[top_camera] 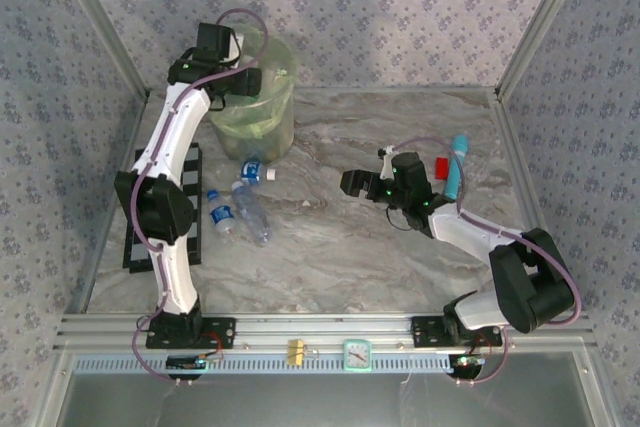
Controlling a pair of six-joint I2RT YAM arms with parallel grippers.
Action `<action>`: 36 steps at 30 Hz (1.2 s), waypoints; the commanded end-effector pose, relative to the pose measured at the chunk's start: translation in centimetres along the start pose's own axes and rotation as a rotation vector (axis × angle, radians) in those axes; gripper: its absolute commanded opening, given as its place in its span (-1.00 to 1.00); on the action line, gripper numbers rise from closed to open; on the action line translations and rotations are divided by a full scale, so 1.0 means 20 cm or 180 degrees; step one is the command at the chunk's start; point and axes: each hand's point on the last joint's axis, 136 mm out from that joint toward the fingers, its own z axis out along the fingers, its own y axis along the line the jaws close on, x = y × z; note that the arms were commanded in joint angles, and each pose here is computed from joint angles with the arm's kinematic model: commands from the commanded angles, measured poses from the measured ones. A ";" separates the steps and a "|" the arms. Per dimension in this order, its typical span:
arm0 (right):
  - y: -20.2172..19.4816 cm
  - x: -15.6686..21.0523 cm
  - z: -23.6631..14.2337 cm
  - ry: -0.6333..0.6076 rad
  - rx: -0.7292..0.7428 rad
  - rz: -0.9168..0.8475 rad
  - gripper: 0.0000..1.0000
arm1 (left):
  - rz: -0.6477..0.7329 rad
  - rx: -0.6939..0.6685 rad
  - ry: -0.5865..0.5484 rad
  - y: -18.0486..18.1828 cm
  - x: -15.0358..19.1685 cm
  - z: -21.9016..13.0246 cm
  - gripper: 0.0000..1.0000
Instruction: Put the plastic bottles in the bin
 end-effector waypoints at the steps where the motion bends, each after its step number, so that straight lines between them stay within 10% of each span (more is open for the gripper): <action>1: 0.04 -0.05 -0.02 -0.0080 0.0000 -0.0081 0.99 | -0.0116 -0.0077 -0.0399 0.07 -0.17 -0.24 0.90; 14: 0.04 -0.05 0.01 -0.0063 -0.0044 -0.0079 1.00 | -0.0646 0.0128 -0.1001 0.09 -0.06 -0.65 1.00; 36: 0.11 -0.05 0.19 0.0124 -0.0160 0.0010 0.99 | -0.2234 -0.0165 0.0366 0.09 1.48 -0.37 0.94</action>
